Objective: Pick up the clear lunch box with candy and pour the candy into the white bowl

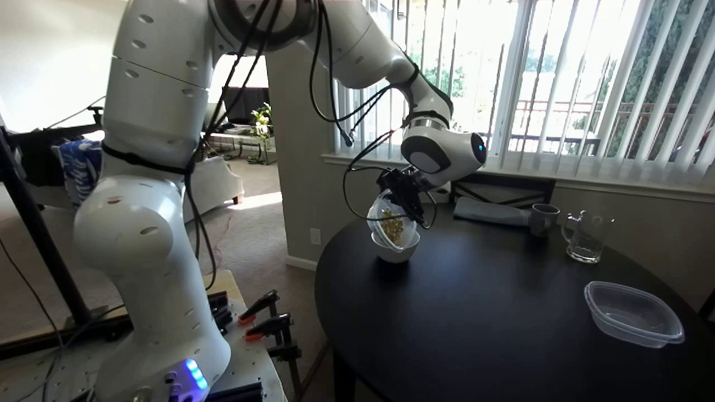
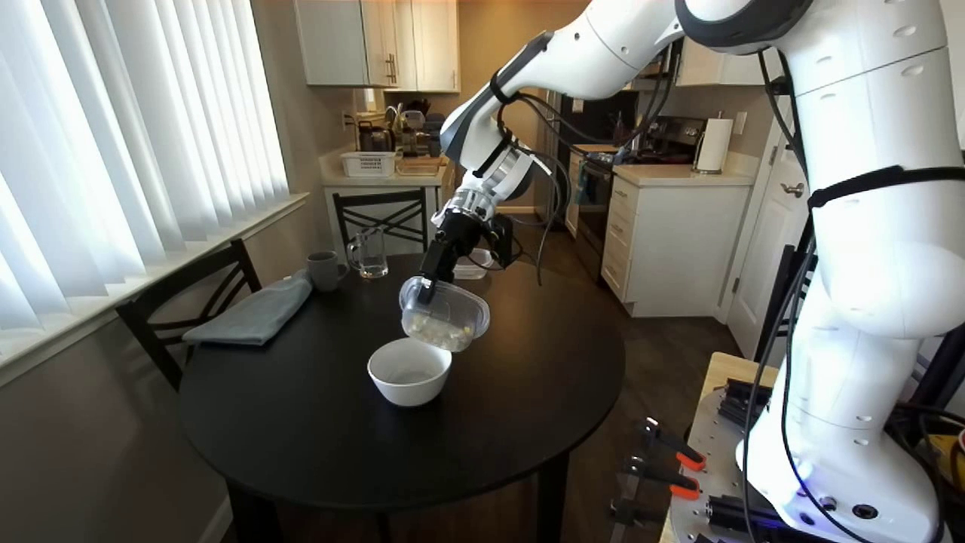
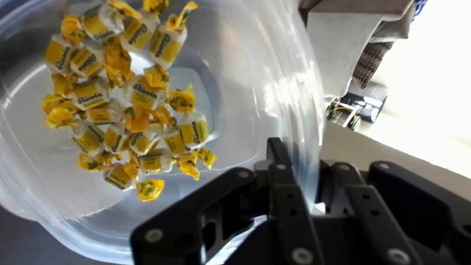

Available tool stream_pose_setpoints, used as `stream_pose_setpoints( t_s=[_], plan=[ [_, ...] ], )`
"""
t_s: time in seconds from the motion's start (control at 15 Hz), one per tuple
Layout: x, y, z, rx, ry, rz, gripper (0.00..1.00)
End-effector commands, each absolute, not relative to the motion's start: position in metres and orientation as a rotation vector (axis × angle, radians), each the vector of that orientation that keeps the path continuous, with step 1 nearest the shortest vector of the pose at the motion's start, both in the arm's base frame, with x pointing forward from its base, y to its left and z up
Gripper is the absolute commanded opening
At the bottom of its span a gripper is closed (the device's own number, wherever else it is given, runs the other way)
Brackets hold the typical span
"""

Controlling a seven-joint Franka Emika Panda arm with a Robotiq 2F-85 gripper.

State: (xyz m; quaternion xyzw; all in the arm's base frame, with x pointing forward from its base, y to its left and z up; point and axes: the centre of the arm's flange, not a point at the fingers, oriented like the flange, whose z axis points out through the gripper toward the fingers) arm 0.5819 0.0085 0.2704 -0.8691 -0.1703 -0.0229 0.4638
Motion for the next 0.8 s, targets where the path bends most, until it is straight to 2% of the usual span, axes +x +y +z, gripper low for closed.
stream_pose_setpoints(
  t_s=[0.0,0.73],
  plan=[
    [0.586,0.018,0.261,-2.082,-0.56,0.018,0.04],
    [0.573,0.056,0.279,-2.162,-0.753,0.032,0.04]
  ],
)
